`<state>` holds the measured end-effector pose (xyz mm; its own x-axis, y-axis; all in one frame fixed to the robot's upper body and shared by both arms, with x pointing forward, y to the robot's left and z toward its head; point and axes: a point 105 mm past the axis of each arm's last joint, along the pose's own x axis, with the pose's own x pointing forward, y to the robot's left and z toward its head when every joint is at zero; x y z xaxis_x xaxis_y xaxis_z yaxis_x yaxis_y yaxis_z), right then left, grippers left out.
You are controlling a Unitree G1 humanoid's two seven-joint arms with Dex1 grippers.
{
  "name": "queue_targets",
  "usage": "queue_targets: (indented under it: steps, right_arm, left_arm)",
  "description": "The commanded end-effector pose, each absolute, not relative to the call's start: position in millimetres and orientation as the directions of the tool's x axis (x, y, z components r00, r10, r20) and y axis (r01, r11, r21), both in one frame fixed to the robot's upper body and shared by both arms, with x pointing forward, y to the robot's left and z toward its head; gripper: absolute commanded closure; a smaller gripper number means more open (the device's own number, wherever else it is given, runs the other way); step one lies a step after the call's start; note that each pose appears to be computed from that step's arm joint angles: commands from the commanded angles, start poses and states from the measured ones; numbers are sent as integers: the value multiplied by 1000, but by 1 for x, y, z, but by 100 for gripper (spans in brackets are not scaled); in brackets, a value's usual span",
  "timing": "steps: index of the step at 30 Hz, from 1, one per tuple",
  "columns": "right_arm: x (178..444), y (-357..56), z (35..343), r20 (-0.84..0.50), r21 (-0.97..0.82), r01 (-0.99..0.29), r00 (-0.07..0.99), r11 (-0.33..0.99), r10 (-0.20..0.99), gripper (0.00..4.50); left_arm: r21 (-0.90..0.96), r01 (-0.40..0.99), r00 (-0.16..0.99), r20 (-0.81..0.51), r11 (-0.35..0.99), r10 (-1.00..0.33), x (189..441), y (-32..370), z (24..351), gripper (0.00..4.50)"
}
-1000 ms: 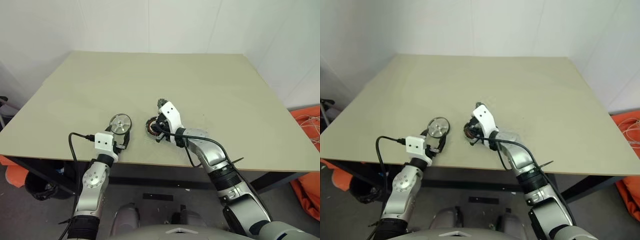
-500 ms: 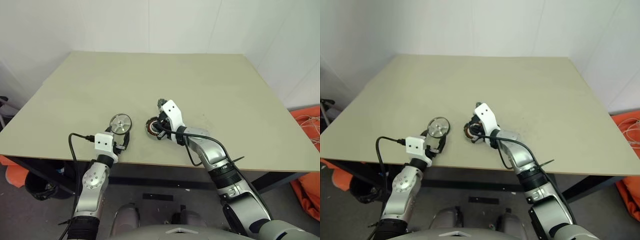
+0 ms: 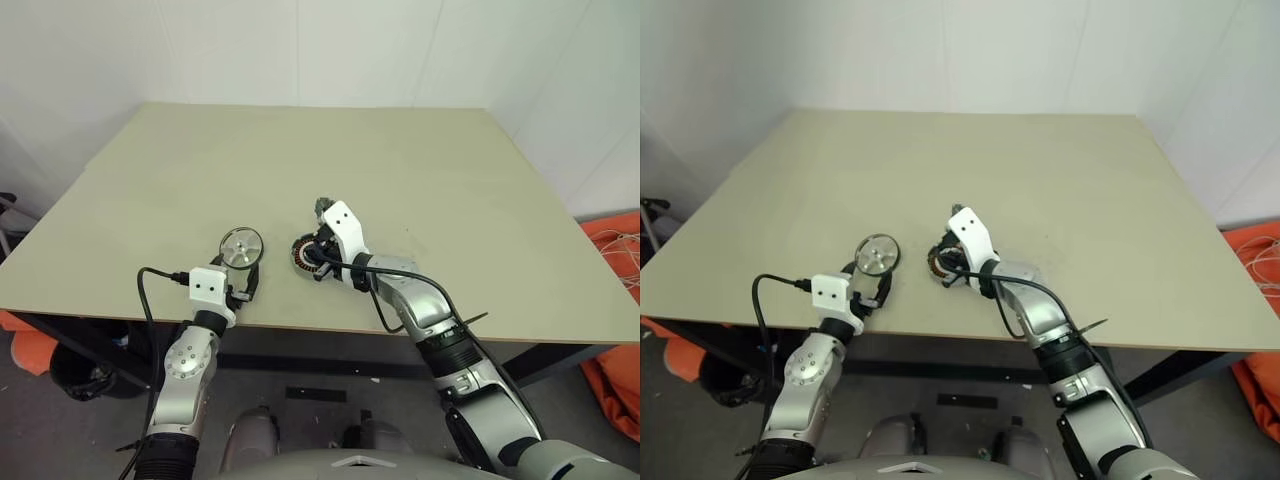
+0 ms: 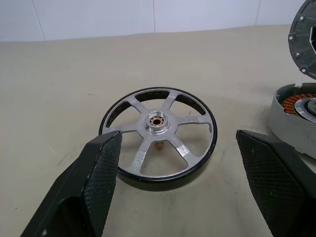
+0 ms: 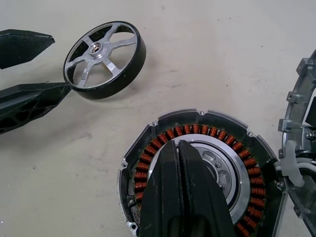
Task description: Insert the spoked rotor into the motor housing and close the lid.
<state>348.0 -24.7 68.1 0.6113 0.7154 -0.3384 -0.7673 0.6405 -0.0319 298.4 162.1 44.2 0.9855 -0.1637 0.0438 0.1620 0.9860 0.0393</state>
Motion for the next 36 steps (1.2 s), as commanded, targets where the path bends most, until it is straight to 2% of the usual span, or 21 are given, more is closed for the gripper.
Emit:
queue_targets:
  steps: [1, 14, 21, 28, 36]
  right_arm:
    - [352, -27, 68, -351, -42, -757, 622, 652, 700, 446]
    - [347, -27, 66, -377, 1, -772, 588, 636, 715, 446]
    - [341, -13, 101, -225, 13, -815, 562, 579, 796, 446]
    - [347, -13, 116, -163, 12, -807, 581, 590, 798, 446]
    - [366, -24, 114, -188, -36, -733, 672, 679, 716, 446]
  left_arm:
    - [45, 166, 981, 99, 985, -170, 300, 160, 59, 57]
    - [45, 166, 980, 102, 985, -169, 301, 161, 60, 57]
    - [44, 169, 980, 101, 985, -172, 302, 161, 60, 57]
    - [43, 168, 980, 102, 985, -172, 302, 160, 60, 57]
    - [40, 170, 979, 104, 985, -173, 303, 159, 60, 57]
